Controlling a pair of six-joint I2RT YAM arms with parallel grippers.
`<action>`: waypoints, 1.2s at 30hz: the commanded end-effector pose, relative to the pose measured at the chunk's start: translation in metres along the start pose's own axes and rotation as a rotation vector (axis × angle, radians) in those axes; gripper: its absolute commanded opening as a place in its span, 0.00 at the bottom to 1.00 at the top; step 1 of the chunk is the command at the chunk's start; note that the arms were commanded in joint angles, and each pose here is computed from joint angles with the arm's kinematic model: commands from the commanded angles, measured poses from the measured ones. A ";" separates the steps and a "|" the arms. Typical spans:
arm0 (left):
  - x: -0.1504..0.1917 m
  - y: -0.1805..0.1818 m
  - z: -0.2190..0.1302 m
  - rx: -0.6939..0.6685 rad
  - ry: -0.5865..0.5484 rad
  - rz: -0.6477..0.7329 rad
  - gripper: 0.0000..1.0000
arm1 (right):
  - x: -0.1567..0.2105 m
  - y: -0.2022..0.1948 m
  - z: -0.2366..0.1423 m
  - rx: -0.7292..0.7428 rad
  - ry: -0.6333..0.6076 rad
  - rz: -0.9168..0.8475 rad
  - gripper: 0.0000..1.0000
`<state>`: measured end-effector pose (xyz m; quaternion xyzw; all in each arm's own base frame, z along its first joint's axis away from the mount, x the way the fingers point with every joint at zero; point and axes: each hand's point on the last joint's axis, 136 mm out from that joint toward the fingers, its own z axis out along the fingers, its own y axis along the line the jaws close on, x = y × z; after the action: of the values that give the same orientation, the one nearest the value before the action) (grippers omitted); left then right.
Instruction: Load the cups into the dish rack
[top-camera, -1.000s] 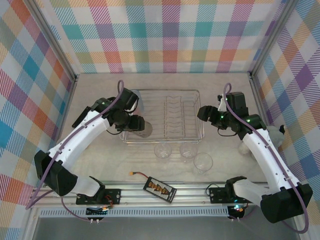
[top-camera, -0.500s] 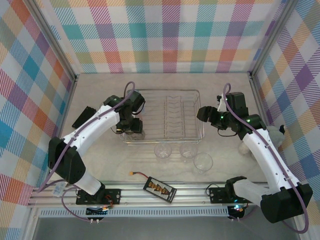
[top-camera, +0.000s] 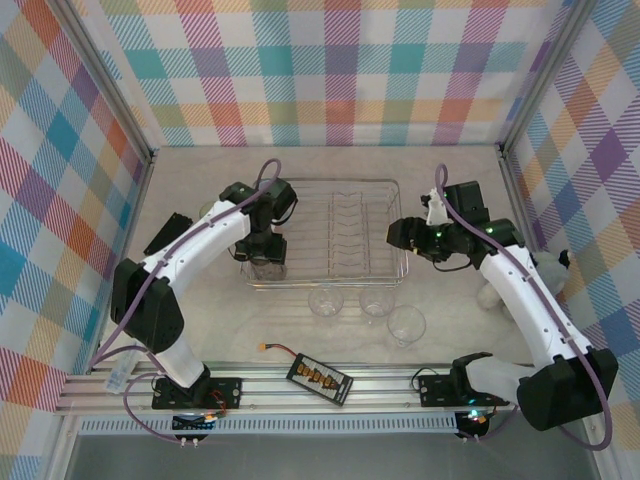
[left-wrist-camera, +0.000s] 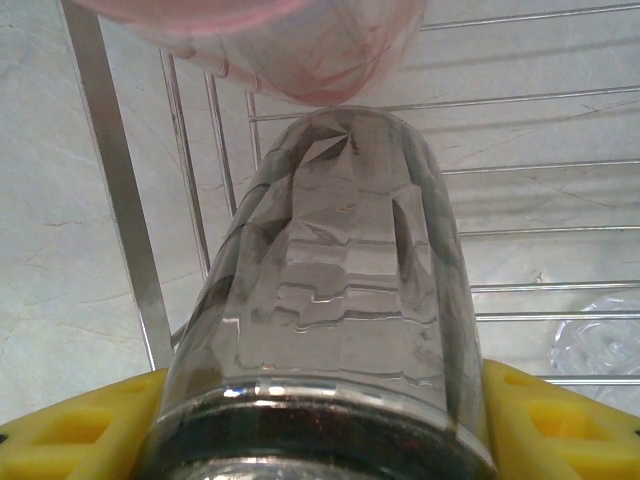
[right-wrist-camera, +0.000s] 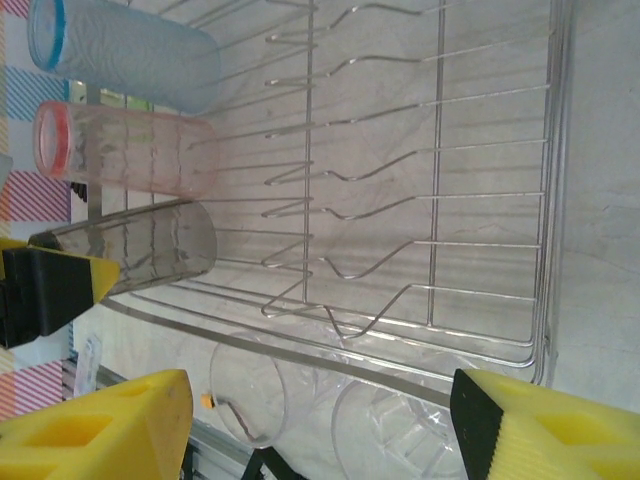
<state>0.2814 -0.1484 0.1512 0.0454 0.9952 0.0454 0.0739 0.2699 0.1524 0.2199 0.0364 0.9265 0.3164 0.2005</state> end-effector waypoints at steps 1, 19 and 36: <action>0.000 0.006 0.004 -0.049 0.017 0.026 0.40 | 0.004 0.004 -0.007 -0.004 0.032 -0.018 0.70; -0.009 0.008 -0.015 -0.022 -0.051 0.032 1.00 | 0.015 -0.010 -0.007 0.069 0.079 -0.032 0.67; -0.031 0.024 -0.104 0.123 -0.488 -0.070 1.00 | 0.080 -0.054 -0.030 0.323 0.212 0.086 0.57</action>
<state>0.2910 -0.1405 0.2423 0.0348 0.9654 -0.0194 0.2579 0.2167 0.1167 0.1876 0.0586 0.9701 0.2045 0.1168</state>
